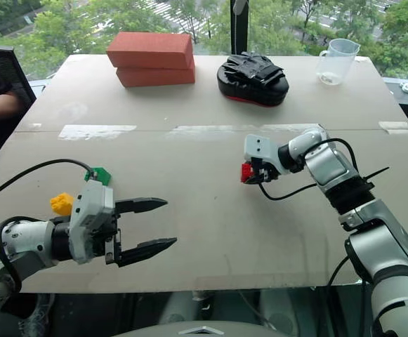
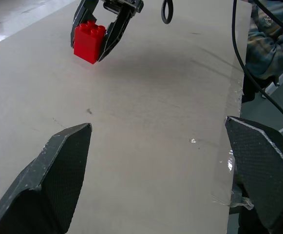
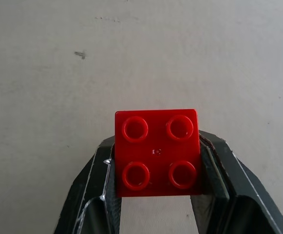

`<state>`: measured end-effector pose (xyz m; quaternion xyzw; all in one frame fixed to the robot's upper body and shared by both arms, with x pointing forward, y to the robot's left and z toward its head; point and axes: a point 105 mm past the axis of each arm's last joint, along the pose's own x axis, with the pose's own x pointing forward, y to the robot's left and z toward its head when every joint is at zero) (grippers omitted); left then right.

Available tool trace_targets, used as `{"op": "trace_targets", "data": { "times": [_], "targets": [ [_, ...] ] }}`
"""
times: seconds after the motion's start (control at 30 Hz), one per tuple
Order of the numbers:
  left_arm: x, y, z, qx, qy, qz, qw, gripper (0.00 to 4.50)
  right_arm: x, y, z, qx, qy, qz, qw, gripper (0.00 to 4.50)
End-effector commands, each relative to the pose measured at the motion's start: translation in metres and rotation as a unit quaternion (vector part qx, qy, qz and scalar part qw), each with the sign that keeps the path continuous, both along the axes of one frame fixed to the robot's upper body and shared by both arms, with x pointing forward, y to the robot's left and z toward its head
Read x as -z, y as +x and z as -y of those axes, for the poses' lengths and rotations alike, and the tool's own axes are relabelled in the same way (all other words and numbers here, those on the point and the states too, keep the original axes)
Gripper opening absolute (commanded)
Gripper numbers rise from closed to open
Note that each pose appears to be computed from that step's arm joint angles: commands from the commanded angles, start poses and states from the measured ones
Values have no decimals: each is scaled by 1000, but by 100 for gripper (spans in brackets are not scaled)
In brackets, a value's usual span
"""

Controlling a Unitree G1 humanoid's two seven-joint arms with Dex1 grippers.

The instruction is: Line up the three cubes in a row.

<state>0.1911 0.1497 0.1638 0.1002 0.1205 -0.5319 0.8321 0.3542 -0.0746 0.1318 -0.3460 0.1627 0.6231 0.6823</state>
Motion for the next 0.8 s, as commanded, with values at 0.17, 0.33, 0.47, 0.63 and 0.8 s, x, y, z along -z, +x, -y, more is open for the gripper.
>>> {"op": "trace_targets", "data": {
  "times": [0.17, 0.33, 0.47, 0.63, 0.8],
  "targets": [
    [-9, -3, -1, -4, 9, 32, 999, 450, -8, 2, -16, -20, 4, 7, 1000, 135],
    [-9, -3, -2, -6, 10, 31, 999, 450, -6, 5, -17, -15, 1, 7, 1000, 135],
    [-8, -3, -2, -7, 11, 33, 999, 450, -1, 8, -16, -10, -6, 6, 1000, 135],
    [-8, -2, -2, -8, 10, 33, 999, 450, 2, 8, -15, -13, -11, 1, 1000, 185],
    [-6, -3, -3, -10, 9, 31, 999, 450, 3, 7, -15, -15, -13, -4, 1000, 422]
  ]
}}
